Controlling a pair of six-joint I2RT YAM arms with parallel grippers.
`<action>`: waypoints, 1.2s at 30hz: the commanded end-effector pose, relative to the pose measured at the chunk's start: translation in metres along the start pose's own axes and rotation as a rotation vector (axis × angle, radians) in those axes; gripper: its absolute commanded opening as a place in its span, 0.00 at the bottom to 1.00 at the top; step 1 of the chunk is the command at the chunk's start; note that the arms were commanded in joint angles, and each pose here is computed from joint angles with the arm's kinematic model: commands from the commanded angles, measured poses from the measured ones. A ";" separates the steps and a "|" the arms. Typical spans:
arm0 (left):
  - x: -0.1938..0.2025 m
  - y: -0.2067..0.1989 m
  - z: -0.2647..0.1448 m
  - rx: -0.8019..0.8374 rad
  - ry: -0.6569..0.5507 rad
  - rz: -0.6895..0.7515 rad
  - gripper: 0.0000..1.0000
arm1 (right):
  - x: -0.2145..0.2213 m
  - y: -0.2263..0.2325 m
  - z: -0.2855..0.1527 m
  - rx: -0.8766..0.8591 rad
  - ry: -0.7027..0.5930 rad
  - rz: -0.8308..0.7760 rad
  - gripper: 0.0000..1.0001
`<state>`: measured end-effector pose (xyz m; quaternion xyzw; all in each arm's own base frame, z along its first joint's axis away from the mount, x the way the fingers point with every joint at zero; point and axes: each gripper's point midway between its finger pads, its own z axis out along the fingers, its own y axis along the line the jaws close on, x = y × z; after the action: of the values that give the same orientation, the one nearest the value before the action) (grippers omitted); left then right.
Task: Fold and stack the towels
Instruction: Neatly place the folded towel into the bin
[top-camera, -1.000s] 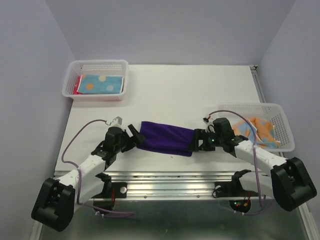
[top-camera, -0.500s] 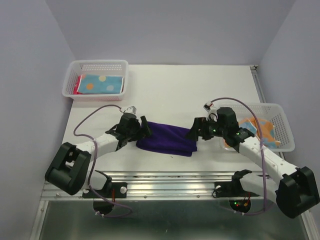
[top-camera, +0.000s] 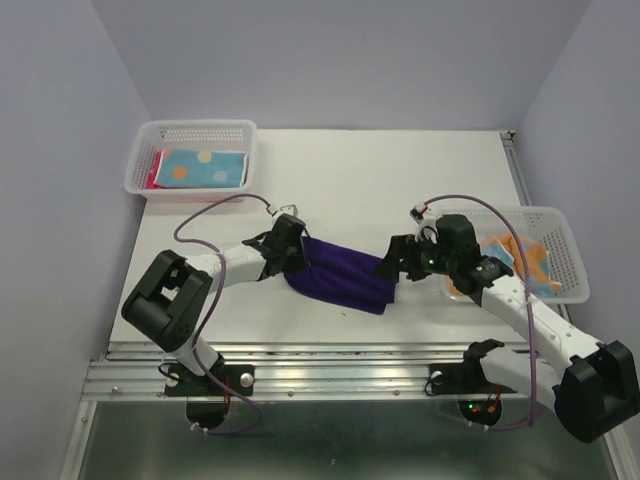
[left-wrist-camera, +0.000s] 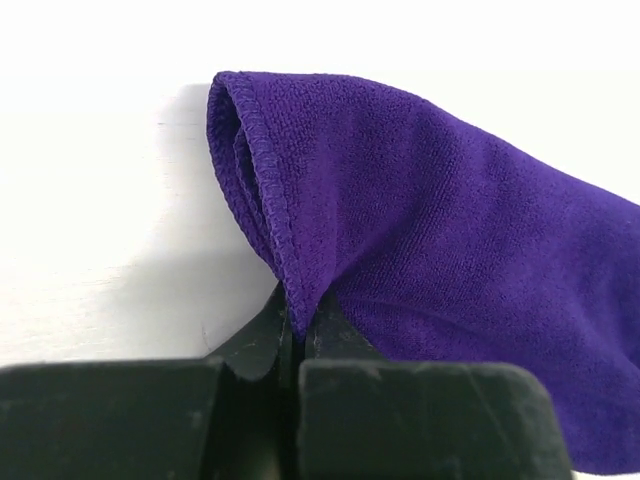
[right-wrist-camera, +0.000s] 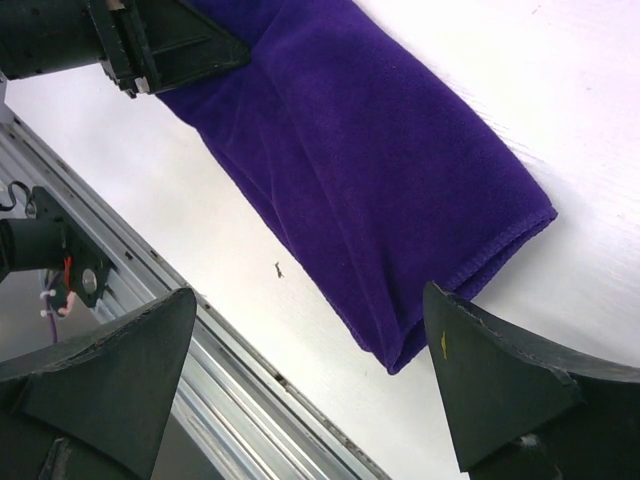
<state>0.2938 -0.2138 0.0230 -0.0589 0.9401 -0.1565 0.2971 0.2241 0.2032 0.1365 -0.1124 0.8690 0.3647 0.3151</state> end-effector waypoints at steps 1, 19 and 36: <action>-0.025 0.018 -0.010 -0.160 -0.047 0.093 0.00 | -0.030 0.011 -0.010 0.002 -0.092 -0.070 1.00; -0.246 0.015 -0.024 -0.534 -0.265 0.549 0.00 | -0.029 -0.011 -0.010 0.112 -0.120 -0.075 1.00; -0.388 0.062 -0.096 -0.610 -0.439 0.460 0.00 | -0.030 -0.036 -0.002 0.227 -0.122 -0.039 1.00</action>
<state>0.5544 -0.0598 0.2560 0.0387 0.8600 0.1924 0.4711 0.2500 0.1749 0.1234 -0.0759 0.8888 0.2714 0.3613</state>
